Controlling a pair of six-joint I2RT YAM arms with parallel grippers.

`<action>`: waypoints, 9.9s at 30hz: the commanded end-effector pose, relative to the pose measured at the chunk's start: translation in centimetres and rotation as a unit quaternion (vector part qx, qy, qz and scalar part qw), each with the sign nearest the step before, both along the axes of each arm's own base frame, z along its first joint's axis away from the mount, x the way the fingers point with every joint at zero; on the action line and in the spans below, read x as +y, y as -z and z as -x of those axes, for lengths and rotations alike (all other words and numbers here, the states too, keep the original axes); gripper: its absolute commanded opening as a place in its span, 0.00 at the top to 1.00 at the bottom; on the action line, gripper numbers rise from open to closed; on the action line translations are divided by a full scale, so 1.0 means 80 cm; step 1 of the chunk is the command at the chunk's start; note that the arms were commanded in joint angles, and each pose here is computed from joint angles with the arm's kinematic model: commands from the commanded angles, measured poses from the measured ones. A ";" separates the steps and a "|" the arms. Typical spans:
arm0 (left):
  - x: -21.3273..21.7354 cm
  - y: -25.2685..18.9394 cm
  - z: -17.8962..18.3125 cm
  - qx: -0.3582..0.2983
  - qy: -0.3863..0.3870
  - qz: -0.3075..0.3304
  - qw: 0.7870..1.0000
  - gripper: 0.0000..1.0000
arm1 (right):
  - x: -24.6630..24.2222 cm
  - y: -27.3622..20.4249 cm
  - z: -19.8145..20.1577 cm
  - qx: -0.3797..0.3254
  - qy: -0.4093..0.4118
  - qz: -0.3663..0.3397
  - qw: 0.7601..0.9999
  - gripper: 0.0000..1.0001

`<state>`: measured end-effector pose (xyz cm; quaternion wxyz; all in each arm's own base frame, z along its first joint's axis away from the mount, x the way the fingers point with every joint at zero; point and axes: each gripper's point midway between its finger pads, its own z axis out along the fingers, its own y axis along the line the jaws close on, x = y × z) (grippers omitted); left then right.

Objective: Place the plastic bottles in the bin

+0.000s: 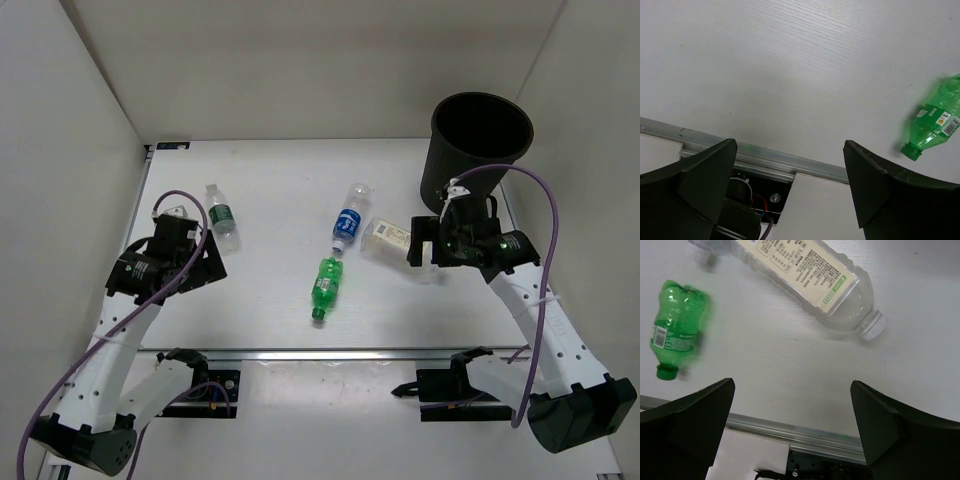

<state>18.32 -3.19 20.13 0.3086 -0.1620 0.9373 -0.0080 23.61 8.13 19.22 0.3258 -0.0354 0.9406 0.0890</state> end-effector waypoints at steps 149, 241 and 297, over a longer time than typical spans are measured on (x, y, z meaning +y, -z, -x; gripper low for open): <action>0.004 -0.011 -0.100 -0.052 0.012 -0.022 0.998 0.01 | 0.191 0.120 -0.292 -0.040 0.088 -0.012 0.995 0.01; 0.007 0.078 -0.302 -0.081 -0.088 0.021 0.993 0.01 | -0.038 -0.322 -0.179 -0.480 0.018 -0.053 0.876 0.01; -0.288 -0.152 -0.154 -0.304 0.255 0.426 0.813 0.50 | 0.269 -0.134 -0.020 -0.209 -0.366 -0.424 0.801 0.01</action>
